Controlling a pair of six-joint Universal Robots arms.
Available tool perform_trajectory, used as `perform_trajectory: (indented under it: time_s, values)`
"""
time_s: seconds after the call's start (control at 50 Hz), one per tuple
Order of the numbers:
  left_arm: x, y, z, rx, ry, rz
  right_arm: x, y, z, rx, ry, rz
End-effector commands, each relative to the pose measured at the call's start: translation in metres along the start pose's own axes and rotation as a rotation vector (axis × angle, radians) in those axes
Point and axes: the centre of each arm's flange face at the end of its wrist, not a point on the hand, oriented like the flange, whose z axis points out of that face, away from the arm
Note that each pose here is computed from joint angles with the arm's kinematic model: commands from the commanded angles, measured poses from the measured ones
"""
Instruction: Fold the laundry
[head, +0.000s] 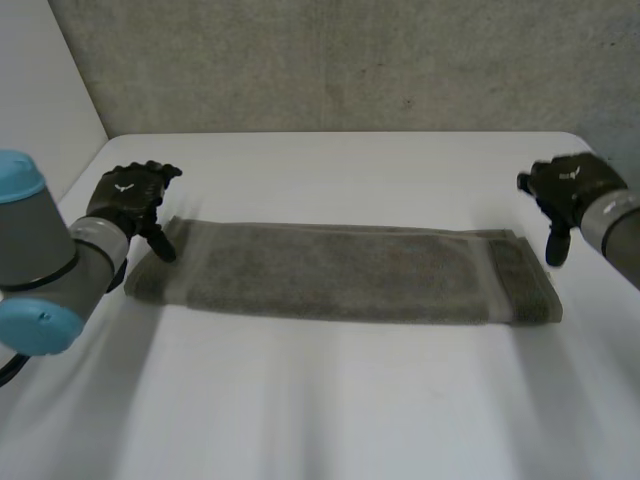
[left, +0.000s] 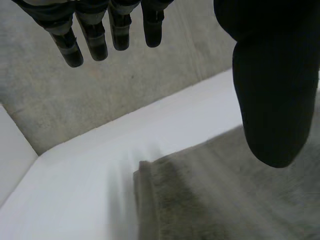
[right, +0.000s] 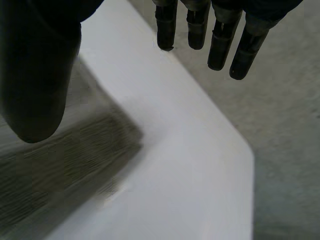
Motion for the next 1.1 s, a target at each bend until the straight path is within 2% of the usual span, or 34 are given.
perform_trajectory:
  time_s: [0.02, 0.16, 0.32, 0.46, 0.62, 0.66, 0.68, 0.72, 0.84, 0.88, 0.9, 0.92, 0.94, 0.98, 1.0, 1.04, 1.06, 1.1]
  values:
    - [-0.002, -0.007, -0.025, 0.054, -0.01, -0.097, -0.015, 0.036, -0.014, -0.088, -0.099, 0.053]
    - [0.005, 0.0, -0.034, 0.073, 0.002, -0.099, -0.026, 0.07, -0.014, -0.108, -0.149, 0.15]
    - [0.007, 0.002, -0.036, 0.067, 0.007, -0.098, -0.035, 0.09, 0.006, -0.056, -0.133, 0.144]
    - [0.008, 0.004, -0.037, 0.061, 0.011, -0.098, -0.035, 0.103, 0.02, -0.085, -0.117, 0.138]
    - [0.008, 0.004, -0.037, 0.063, 0.009, -0.099, 0.028, 0.112, 0.027, -0.14, 0.119, 0.135]
    - [0.008, 0.004, -0.037, 0.063, 0.009, -0.099, 0.059, 0.113, 0.028, -0.15, 0.207, 0.085]
    - [0.007, 0.003, -0.037, 0.064, 0.008, -0.099, 0.059, 0.113, 0.028, -0.15, 0.208, 0.084]
    - [0.008, 0.004, -0.037, 0.063, 0.008, -0.099, 0.085, 0.114, 0.03, -0.161, 0.275, -0.016]
    - [0.008, 0.004, -0.038, 0.063, 0.009, -0.098, 0.104, 0.092, 0.035, -0.132, 0.352, -0.14]
    - [0.008, 0.005, -0.038, 0.06, 0.011, -0.099, 0.086, 0.049, 0.034, -0.033, 0.355, -0.179]
    - [0.008, 0.005, -0.038, 0.06, 0.011, -0.099, 0.086, 0.048, 0.034, -0.032, 0.355, -0.179]
    - [0.008, 0.004, -0.038, 0.061, 0.011, -0.098, 0.067, 0.02, 0.032, 0.044, 0.331, -0.208]
    - [0.008, 0.004, -0.038, 0.061, 0.011, -0.098, 0.067, 0.02, 0.032, 0.045, 0.331, -0.208]
    - [0.008, 0.005, -0.038, 0.06, 0.011, -0.099, 0.024, -0.028, 0.022, 0.19, 0.264, -0.248]
    - [0.009, 0.005, -0.039, 0.058, 0.011, -0.099, 0.024, -0.028, 0.022, 0.191, 0.263, -0.248]
    - [0.009, 0.005, -0.039, 0.058, 0.011, -0.099, -0.028, -0.066, 0.004, 0.322, 0.17, -0.286]
    - [0.009, 0.005, -0.039, 0.057, 0.013, -0.099, -0.029, -0.067, 0.004, 0.323, 0.17, -0.286]
    - [0.009, 0.006, -0.039, 0.057, 0.013, -0.097, -0.097, -0.089, -0.019, 0.433, 0.024, -0.346]
